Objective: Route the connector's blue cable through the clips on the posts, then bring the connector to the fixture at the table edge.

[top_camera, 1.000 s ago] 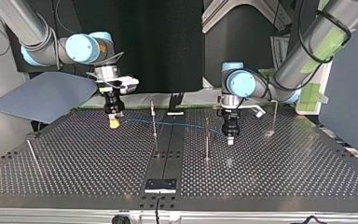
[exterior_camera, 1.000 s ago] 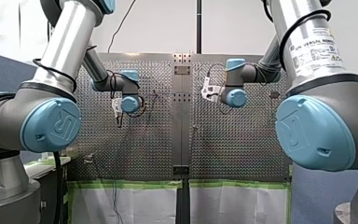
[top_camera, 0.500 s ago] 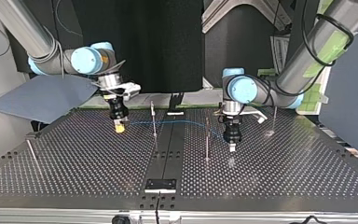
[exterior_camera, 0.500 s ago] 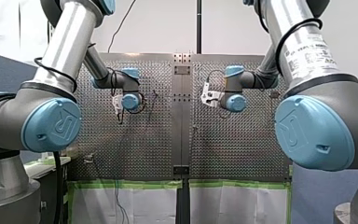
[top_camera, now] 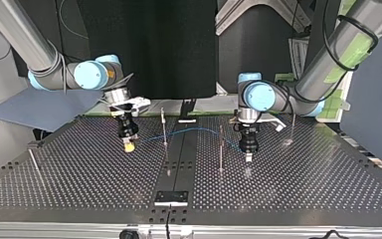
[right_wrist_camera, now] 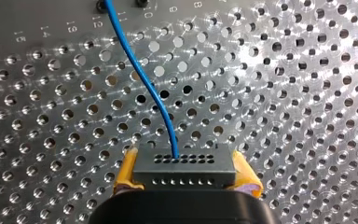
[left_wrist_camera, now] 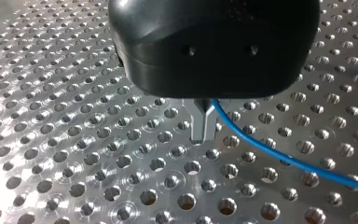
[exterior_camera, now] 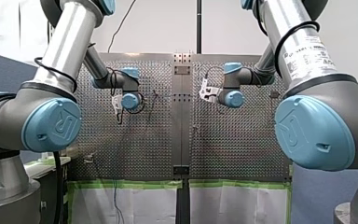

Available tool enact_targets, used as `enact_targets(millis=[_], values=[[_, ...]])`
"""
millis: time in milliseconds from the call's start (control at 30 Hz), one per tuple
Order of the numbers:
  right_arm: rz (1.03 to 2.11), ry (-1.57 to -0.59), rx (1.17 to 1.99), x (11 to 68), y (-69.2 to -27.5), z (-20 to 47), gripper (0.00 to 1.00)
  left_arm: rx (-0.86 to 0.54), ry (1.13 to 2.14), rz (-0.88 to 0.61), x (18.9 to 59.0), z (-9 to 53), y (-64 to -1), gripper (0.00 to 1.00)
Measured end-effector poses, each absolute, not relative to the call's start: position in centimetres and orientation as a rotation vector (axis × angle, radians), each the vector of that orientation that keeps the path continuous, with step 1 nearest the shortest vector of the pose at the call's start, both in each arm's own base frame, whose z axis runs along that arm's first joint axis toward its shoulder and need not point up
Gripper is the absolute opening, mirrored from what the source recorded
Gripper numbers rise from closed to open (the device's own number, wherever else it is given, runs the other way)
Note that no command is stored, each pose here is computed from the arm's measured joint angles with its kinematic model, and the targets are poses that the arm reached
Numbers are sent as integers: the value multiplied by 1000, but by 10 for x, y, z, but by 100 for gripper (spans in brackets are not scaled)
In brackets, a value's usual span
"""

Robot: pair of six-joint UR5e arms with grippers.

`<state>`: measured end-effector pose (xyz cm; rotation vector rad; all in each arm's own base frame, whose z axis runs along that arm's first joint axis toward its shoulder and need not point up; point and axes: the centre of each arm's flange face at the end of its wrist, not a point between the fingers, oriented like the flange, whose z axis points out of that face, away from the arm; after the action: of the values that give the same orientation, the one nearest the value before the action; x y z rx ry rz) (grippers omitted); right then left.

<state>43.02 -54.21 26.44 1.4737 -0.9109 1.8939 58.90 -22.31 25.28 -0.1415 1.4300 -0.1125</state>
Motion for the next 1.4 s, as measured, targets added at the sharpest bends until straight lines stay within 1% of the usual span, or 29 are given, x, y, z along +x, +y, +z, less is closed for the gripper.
enact_targets(millis=[333,633,667,700,733,767,800,833,900,933,967,1033,1100,1133,1200,1233,1267,1300,1400], values=[[1882,-928,1493,431,-548,255,0,-143,1431,-110,589,252,-221,3],[1879,-932,1490,429,-553,255,0,-143,1431,-110,590,253,-221,3],[1879,-933,1490,428,-553,256,0,-143,1431,-110,590,253,-221,5],[1878,-934,1489,428,-554,256,0,-143,1431,-110,590,253,-221,10],[1878,-935,1490,428,-555,255,0,-143,1431,-110,590,252,-221,10],[1876,-936,1491,428,-556,255,0,-143,1431,-110,590,252,-221,15],[1874,-939,1493,428,-557,254,0,-143,1431,-111,590,253,-221,27],[1872,-941,1495,429,-558,253,0,-143,1431,-111,590,253,-221,27],[1868,-944,1499,429,-559,251,0,-143,1431,-112,590,252,-221,46],[1867,-945,1501,429,-559,250,0,-142,1431,-113,590,252,-221,46],[1866,-946,1503,430,-559,250,0,-139,1431,-115,590,252,-222,53],[1865,-946,1506,430,-559,249,0,-134,1433,-117,589,253,-222,53],[1863,-947,1509,431,-559,249,0,-132,1437,-112,589,252,-222,59],[1863,-948,1510,431,-559,249,0,-132,1438,-108,589,252,-221,59],[1861,-948,1512,431,-558,249,0,-126,1443,-98,589,252,-221,75],[1861,-947,1513,431,-558,249,0,-123,1444,-96,588,252,-221,75],[1861,-947,1514,431,-558,249,0,-121,1446,-97,588,252,-221,86],[1861,-947,1515,432,-558,249,0,-117,1448,-101,588,251,-221,100],[1860,-947,1520,432,-557,248,0,-113,1456,-120,588,251,-221,100]])
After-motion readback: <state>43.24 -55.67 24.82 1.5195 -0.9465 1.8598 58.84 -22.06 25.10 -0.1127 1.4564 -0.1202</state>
